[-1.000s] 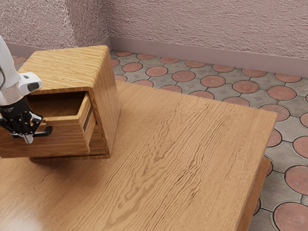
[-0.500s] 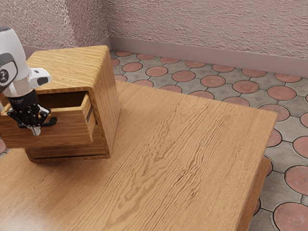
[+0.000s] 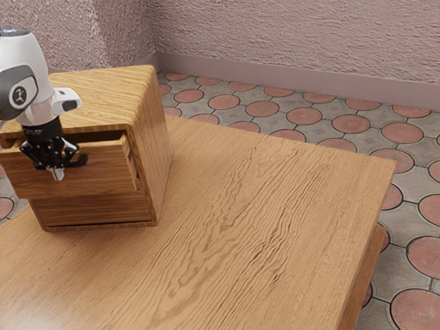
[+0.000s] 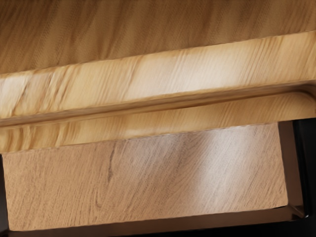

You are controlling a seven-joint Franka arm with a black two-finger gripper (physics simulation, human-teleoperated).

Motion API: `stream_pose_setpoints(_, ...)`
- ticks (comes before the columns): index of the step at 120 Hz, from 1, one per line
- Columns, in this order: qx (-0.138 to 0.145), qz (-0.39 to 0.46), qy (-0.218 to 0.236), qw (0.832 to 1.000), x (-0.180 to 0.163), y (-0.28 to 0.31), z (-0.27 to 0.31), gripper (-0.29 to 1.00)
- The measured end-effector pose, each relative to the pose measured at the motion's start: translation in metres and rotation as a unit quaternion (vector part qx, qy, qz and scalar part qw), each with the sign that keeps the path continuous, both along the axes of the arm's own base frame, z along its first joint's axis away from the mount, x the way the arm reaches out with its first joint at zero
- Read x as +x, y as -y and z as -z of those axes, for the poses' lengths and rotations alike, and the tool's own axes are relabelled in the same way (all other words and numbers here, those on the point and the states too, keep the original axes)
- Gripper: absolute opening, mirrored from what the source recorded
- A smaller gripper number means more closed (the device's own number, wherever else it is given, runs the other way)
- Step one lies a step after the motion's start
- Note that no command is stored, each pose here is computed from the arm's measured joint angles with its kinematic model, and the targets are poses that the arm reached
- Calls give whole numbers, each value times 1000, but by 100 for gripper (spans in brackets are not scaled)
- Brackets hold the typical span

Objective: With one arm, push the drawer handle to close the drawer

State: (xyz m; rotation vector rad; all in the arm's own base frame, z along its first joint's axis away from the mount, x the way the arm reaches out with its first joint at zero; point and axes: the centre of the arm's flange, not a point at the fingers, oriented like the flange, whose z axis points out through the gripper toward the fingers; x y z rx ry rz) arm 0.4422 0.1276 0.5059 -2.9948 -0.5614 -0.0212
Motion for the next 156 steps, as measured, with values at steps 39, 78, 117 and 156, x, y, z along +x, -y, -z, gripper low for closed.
stream_pose_setpoints(39,3,6,-4,1000,23,-9,3,-8)
stream_pose_setpoints(78,4,11,-7,1000,42,-16,5,-8)
stream_pose_setpoints(117,4,15,-8,1000,53,-17,7,-7)
stream_pose_setpoints(156,23,3,56,998,-105,77,-85,24)
